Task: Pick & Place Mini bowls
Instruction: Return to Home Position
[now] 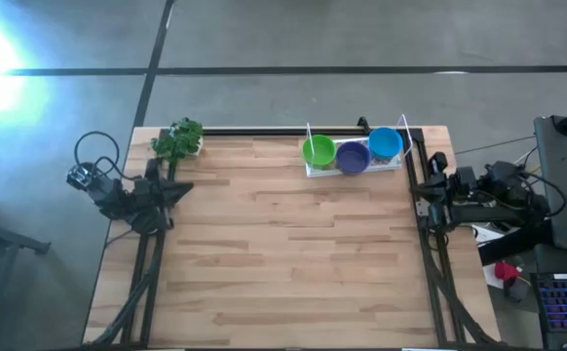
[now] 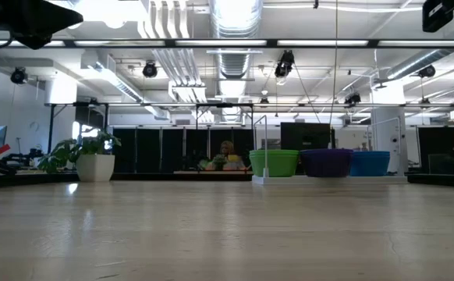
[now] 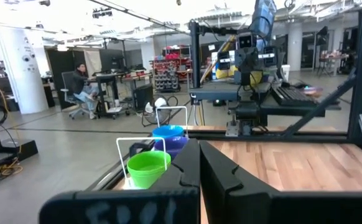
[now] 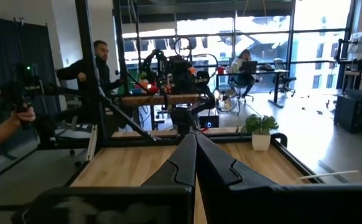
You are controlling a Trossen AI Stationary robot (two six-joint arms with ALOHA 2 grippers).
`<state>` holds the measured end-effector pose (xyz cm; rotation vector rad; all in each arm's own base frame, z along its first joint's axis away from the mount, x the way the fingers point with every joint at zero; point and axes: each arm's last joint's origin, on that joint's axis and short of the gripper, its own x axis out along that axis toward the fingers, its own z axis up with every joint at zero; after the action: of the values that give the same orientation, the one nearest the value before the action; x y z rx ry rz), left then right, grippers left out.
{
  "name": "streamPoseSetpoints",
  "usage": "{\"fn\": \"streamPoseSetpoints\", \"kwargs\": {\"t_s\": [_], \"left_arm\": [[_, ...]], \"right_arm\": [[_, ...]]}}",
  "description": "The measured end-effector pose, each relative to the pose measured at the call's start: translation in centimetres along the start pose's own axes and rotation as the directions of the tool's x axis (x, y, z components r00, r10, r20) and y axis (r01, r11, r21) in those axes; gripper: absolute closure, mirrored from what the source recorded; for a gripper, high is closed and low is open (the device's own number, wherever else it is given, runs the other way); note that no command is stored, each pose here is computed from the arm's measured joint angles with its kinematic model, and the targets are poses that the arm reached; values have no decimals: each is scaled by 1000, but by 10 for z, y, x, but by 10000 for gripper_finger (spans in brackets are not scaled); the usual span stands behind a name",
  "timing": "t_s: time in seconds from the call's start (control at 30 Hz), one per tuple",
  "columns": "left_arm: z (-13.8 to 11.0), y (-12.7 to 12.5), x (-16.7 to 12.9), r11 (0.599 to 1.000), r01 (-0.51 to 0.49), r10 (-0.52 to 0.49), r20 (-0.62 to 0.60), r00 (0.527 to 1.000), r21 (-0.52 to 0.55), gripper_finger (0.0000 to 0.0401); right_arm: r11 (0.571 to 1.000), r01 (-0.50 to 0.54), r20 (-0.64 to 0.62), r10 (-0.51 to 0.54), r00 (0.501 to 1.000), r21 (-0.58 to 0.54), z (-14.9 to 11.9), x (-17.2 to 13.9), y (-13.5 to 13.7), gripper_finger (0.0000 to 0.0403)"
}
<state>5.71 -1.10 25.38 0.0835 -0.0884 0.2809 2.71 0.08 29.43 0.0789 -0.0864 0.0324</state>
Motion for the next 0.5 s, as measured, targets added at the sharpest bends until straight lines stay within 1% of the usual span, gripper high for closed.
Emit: {"fn": "streamPoseSetpoints", "kwargs": {"t_s": [0.23, 0.37, 0.5], "left_arm": [[-9, -6, 3, 1000, 17, -17, 19, 1000, -8, 401], [-20, -12, 6, 1000, 24, -24, 24, 999, -11, 401], [-34, -19, 9, 997, 79, -78, 38, 996, -13, 401]], "right_arm": [[1000, -1, 17, 1, 1000, 5, -18, 17, -2, 394], [1000, 1, -11, -1, 1000, 11, -35, 26, -3, 394], [1000, 1, -15, -1, 1000, 10, -51, 34, -4, 394]]}}
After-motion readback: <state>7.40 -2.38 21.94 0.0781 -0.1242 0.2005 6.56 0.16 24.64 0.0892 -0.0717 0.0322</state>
